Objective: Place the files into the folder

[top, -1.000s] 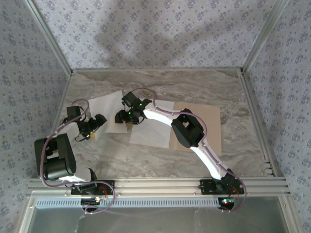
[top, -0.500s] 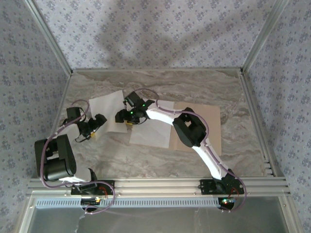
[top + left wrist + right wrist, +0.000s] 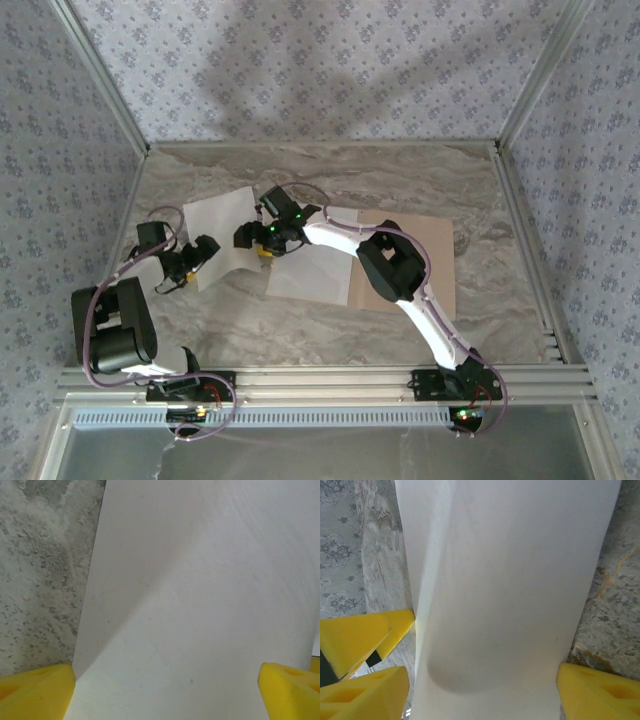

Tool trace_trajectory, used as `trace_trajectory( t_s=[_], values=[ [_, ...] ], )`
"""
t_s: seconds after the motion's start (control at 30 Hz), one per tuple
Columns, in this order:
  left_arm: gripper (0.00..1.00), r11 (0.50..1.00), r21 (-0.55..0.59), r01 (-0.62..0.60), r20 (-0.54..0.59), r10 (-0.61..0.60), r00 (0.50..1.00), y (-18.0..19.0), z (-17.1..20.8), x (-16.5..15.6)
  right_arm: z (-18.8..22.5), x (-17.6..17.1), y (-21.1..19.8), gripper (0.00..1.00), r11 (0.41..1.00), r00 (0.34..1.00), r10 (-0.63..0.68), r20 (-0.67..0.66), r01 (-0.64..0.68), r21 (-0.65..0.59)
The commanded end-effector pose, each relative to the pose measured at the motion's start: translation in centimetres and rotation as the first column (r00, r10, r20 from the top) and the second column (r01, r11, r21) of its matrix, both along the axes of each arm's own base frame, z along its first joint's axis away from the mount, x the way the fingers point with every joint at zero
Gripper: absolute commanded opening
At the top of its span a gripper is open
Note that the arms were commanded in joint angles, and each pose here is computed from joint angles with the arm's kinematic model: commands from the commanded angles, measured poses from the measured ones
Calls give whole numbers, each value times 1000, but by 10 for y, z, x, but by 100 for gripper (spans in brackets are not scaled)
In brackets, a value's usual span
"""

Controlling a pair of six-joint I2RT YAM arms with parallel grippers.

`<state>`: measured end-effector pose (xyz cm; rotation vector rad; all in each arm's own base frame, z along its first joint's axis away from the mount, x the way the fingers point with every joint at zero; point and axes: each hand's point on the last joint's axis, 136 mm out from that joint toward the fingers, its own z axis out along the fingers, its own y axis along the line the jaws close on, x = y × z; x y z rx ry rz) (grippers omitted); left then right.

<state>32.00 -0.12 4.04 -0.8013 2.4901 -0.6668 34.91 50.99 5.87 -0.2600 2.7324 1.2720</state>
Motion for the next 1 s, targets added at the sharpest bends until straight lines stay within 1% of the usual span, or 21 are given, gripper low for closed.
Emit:
trace_trajectory(
  t_s=[0.0, 0.3, 0.53, 0.73, 0.97],
  values=[
    [95, 997, -69, 35, -49, -38, 998, -15, -15, -13, 2, -10, 9, 80, 1000, 999, 11, -44, -10, 27],
    [94, 996, -78, 40, -41, -43, 998, -17, -15, -13, 2, -11, 19, 80, 1000, 998, -3, -56, 5, 29],
    [94, 996, -84, 42, -37, -45, 998, -18, -14, -13, -6, -9, 20, 78, 999, 997, -23, -75, 25, 21],
    [93, 995, -94, 44, -27, -46, 999, -20, -12, -12, -4, -6, 25, 75, 999, 997, -30, -78, 33, 36],
    [93, 994, -100, 44, -17, -45, 999, -21, -8, -12, -3, -2, 29, 67, 998, 996, -33, -85, 38, 59]
  ],
)
